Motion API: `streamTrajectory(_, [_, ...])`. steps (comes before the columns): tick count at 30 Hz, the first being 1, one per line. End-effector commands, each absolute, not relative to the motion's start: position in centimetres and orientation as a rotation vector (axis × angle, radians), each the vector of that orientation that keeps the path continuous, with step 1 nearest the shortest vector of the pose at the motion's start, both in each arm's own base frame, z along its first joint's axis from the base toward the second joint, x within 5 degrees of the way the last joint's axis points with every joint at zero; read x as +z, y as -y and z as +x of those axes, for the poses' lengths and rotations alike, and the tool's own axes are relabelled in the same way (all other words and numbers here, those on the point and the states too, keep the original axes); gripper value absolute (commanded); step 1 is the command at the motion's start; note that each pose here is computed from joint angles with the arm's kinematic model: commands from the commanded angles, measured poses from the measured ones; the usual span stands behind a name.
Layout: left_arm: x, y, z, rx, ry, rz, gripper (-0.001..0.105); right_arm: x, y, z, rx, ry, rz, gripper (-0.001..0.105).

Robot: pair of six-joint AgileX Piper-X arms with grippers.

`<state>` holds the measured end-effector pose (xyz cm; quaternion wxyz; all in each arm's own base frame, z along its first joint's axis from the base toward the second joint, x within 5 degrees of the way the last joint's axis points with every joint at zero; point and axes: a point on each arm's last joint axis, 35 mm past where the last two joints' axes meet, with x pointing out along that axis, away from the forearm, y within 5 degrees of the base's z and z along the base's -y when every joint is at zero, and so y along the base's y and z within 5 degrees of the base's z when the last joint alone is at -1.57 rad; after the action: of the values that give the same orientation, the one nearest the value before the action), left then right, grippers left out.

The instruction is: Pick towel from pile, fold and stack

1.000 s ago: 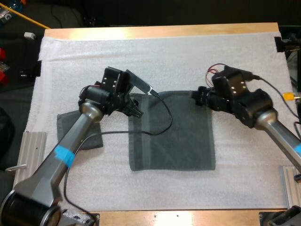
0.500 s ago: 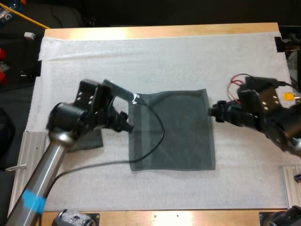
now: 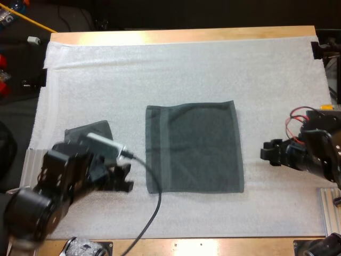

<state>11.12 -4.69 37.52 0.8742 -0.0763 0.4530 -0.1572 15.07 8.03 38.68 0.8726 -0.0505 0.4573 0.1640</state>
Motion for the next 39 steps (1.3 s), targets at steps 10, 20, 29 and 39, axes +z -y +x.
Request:
streamTrajectory(10, [36.0, 2.9, 5.6, -0.347, -0.995, -0.260, 0.062, 37.2, -6.2, 11.6, 0.341, -1.025, -0.063, 0.065])
streamTrajectory(20, [34.3, 2.6, 5.0, -0.329, -1.060, -0.251, 0.062, 30.0, -5.9, 10.3, 0.393, -1.175, -0.036, 0.065])
streamTrajectory(29, [32.7, 2.8, 5.3, -0.318, -1.115, -0.246, 0.062, 26.2, -6.5, 11.0, 0.406, -1.188, 0.070, 0.065])
streamTrajectory(39, [32.7, 2.8, 5.4, -0.331, -1.113, -0.253, 0.062, 22.8, -7.0, 11.2, 0.430, -1.221, 0.235, 0.065])
